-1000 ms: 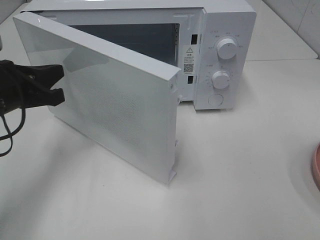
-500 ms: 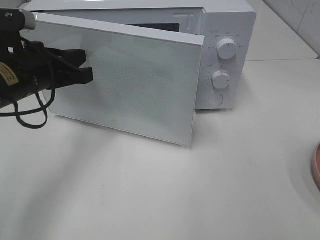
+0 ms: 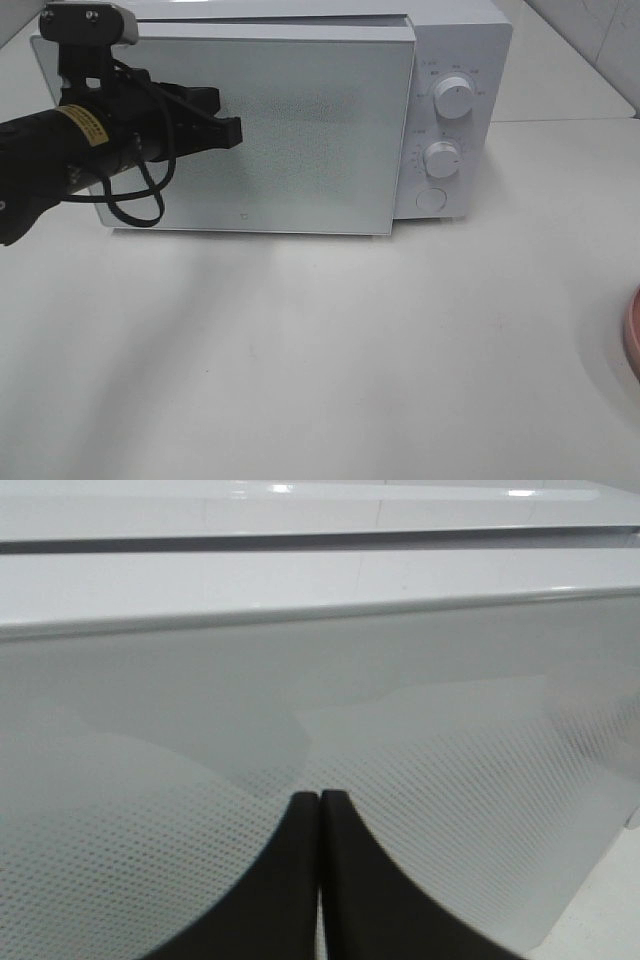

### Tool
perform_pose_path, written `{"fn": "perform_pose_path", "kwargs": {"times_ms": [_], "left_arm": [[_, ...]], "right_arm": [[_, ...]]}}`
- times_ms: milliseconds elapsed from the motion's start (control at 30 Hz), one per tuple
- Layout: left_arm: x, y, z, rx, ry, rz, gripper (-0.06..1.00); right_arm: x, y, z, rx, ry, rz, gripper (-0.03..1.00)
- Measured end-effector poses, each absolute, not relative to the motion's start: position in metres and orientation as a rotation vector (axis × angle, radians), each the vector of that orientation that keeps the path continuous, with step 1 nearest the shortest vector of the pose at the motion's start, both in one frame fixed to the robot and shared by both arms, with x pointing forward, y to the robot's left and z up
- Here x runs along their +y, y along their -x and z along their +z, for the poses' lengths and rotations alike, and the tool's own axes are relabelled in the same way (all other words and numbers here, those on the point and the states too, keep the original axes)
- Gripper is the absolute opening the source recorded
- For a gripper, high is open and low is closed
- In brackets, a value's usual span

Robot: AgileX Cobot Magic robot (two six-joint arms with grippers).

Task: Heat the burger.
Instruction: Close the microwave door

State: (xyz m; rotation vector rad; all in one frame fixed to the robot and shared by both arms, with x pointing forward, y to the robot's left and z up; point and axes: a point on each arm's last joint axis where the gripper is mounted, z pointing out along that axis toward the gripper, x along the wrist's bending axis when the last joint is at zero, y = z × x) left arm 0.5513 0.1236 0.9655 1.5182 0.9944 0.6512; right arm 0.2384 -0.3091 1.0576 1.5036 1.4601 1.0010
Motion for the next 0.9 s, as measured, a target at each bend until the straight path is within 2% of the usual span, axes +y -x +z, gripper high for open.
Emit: {"fn": "perform_pose_path", "kwargs": {"times_ms": [400, 667, 900], "left_arm": [[0.069, -0.566, 0.959, 0.962, -1.561, 0.605, 0.0], [0.047, -0.576, 0.957, 0.952, -1.597, 0.596, 0.0], [0.042, -0.582, 0.957, 0.954, -1.63, 0.635, 0.0]], "right_arm": [[-0.309, -0.238, 1.058, 1.46, -1.504, 1.001, 0.74], [-0.309, -0.238, 1.058, 1.46, -1.504, 1.001, 0.74], [-0.309, -0.238, 1.058, 1.46, -1.504, 1.001, 0.74]]}}
